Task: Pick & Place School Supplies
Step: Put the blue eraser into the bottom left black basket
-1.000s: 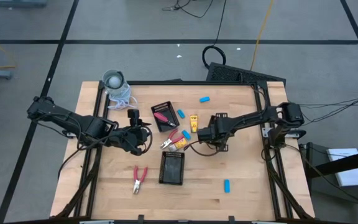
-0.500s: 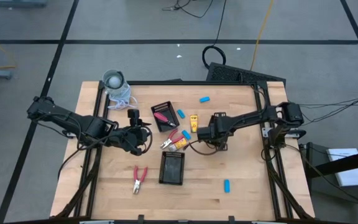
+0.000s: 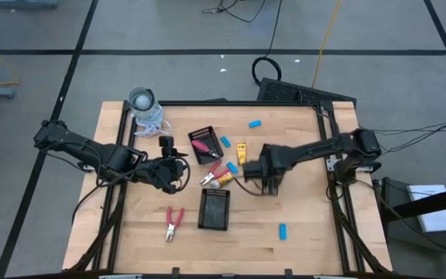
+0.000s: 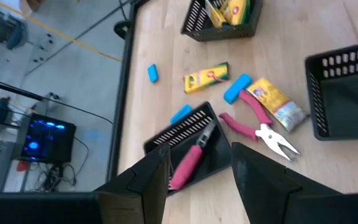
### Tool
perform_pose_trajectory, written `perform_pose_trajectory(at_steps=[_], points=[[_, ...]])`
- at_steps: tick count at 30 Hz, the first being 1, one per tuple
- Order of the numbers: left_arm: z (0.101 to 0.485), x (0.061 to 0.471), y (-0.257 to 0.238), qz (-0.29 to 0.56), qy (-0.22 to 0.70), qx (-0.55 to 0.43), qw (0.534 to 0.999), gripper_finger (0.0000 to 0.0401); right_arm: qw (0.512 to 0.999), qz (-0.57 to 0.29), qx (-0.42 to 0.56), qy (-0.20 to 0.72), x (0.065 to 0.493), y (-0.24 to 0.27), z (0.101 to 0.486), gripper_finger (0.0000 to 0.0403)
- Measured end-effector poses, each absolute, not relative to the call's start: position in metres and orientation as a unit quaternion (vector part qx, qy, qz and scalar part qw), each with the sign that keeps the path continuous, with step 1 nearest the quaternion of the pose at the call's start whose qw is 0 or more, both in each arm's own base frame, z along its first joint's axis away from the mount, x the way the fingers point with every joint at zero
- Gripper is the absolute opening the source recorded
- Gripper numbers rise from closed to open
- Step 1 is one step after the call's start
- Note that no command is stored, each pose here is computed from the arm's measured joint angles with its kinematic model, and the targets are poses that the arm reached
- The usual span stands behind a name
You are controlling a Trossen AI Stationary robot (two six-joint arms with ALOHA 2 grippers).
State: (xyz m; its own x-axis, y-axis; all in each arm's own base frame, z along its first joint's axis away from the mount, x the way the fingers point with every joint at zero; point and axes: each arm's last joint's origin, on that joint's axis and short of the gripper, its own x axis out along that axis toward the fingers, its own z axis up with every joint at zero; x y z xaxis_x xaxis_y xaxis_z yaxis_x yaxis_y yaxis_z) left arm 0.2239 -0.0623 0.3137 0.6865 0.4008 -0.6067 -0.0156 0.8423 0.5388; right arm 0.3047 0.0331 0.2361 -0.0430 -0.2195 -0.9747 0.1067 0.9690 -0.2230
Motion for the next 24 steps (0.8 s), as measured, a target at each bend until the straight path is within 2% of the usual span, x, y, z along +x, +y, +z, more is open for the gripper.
perform_pose_trajectory(at_steps=[7, 12, 18, 24], points=[[0.295, 0.22, -0.063, 0.114, 0.403, 0.217, 0.882, 0.0177, 0.74, -0.031, 0.041, 0.67, 0.301, 0.102, 0.242, 0.0225], [0.269, 0.218, -0.067, 0.105, 0.413, 0.183, 0.886, 0.0177, 0.73, -0.032, 0.078, 0.678, 0.285, 0.141, 0.242, 0.0228], [0.25, 0.22, -0.075, 0.085, 0.385, 0.154, 0.906, 0.0177, 0.71, -0.028, 0.118, 0.693, 0.265, 0.176, 0.242, 0.0228], [0.24, 0.221, -0.082, 0.068, 0.352, 0.135, 0.924, 0.0177, 0.713, -0.022, 0.189, 0.675, 0.26, 0.194, 0.217, 0.0228]])
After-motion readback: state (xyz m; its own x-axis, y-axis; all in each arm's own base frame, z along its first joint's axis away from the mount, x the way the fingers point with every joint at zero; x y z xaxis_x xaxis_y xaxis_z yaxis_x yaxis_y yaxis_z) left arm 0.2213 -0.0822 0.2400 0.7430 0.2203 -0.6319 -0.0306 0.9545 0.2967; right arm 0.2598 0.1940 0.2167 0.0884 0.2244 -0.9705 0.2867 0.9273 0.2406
